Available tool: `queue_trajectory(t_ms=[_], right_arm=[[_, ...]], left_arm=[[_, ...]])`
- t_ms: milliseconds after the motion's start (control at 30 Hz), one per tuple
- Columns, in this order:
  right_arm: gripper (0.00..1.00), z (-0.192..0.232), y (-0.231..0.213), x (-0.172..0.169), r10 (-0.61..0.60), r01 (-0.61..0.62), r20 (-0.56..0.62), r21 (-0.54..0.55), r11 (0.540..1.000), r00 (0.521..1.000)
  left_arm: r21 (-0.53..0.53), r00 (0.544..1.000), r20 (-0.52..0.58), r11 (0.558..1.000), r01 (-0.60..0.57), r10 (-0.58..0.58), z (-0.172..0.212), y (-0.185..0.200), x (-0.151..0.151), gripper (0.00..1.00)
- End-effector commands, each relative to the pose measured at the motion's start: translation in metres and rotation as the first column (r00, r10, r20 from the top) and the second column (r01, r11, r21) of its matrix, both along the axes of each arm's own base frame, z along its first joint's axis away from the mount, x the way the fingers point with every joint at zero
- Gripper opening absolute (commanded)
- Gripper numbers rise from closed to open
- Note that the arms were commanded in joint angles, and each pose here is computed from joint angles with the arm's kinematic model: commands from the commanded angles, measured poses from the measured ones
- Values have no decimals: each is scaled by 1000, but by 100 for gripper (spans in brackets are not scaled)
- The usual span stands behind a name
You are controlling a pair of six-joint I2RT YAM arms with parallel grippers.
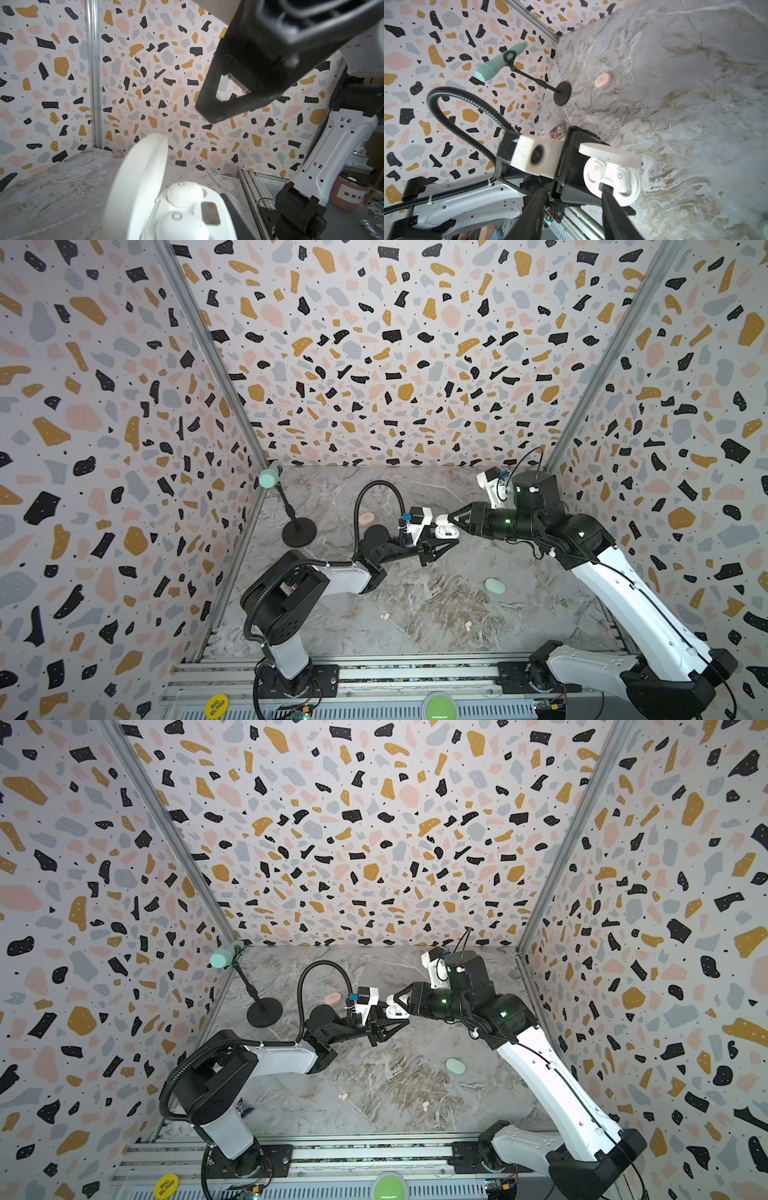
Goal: Insert the wireless bluetooth earbuds into the charging case
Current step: 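Push the white case lid shut with the right gripper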
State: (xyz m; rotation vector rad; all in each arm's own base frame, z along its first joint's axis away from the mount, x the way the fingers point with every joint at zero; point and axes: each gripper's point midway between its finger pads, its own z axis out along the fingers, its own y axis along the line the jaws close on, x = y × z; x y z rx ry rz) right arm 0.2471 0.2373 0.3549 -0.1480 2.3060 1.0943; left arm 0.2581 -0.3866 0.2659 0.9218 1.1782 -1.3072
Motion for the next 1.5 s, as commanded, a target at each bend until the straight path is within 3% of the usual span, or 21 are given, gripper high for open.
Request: queue_trajectory(t_ms=[0,433,767,1100,1267,1333,1367,1467], right_arm=[[51,4,-8,6,-15,16,25,-64,998,1000],[53,-15,-3,41,18,-19,-9,-89,996,1000],[48,-41,6,13,85,-98,-116,-111,989,990],[44,-56,-6,-9,61,-91,-186,-160,983,981],[69,-49,-7,0,25,-54,-161,-177,983,987],[85,-51,-7,5,9,-42,-167,-196,980,986],[100,-53,-5,5,8,-45,-177,-204,978,984],[99,-58,-1,6,7,-53,-190,-239,970,982]], left_arm=[[-58,997,83,998,9,-4,22,4,-9,4],[-64,998,69,998,19,-15,22,9,-16,4],[-70,997,78,997,17,-12,26,8,-14,4],[-65,997,81,998,16,-10,26,7,-12,4],[-60,997,78,998,17,-12,24,7,-13,4],[-55,997,72,998,14,-11,23,7,-13,4],[-52,997,71,999,14,-10,21,7,-13,4],[-42,997,70,999,13,-10,19,7,-13,4]])
